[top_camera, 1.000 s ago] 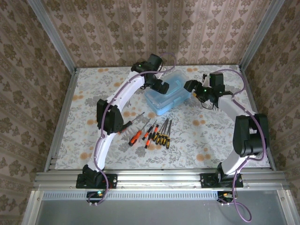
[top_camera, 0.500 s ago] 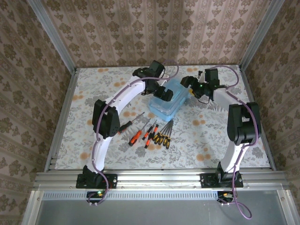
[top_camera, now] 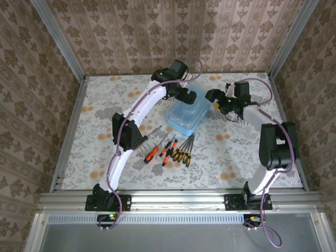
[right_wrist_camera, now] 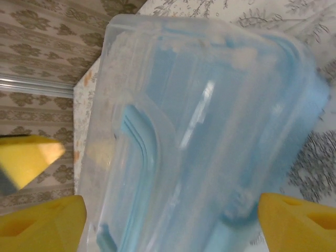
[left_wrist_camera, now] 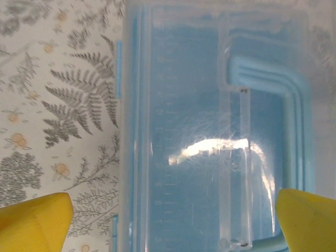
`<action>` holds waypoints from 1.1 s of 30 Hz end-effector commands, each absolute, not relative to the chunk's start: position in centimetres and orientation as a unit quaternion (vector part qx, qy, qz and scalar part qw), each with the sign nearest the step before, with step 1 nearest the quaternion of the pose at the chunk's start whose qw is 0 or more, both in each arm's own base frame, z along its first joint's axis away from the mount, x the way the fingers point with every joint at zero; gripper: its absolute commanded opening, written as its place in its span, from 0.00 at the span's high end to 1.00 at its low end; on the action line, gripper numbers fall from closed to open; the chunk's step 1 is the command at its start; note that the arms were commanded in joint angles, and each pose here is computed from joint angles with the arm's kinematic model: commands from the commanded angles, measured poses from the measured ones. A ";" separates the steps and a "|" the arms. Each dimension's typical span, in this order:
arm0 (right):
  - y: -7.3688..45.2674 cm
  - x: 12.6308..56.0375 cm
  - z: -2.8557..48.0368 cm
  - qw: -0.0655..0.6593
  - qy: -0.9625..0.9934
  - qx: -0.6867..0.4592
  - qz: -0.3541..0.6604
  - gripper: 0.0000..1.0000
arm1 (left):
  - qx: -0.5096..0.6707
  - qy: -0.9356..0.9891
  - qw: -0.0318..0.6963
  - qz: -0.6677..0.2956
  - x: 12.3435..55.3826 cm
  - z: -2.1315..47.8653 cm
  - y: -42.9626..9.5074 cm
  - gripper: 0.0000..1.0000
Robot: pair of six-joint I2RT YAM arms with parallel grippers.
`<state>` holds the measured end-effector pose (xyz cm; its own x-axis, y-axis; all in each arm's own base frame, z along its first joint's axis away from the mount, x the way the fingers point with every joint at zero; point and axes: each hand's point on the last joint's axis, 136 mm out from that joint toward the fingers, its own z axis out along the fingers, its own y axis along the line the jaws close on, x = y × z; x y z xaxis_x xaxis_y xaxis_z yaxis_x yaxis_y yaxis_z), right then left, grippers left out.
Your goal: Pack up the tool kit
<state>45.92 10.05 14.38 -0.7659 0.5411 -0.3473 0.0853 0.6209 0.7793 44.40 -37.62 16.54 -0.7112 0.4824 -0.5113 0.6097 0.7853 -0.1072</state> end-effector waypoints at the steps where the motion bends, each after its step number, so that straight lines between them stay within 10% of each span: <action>1: 9.3 43.8 14.6 0.296 0.829 0.188 0.436 0.11 | 0.294 0.924 0.198 -0.144 43.5 14.7 -37.5 0.00; 33: 13.8 43.6 10.6 0.270 0.739 0.179 0.591 0.02 | 0.244 0.941 0.125 -0.200 43.3 10.0 -34.7 0.24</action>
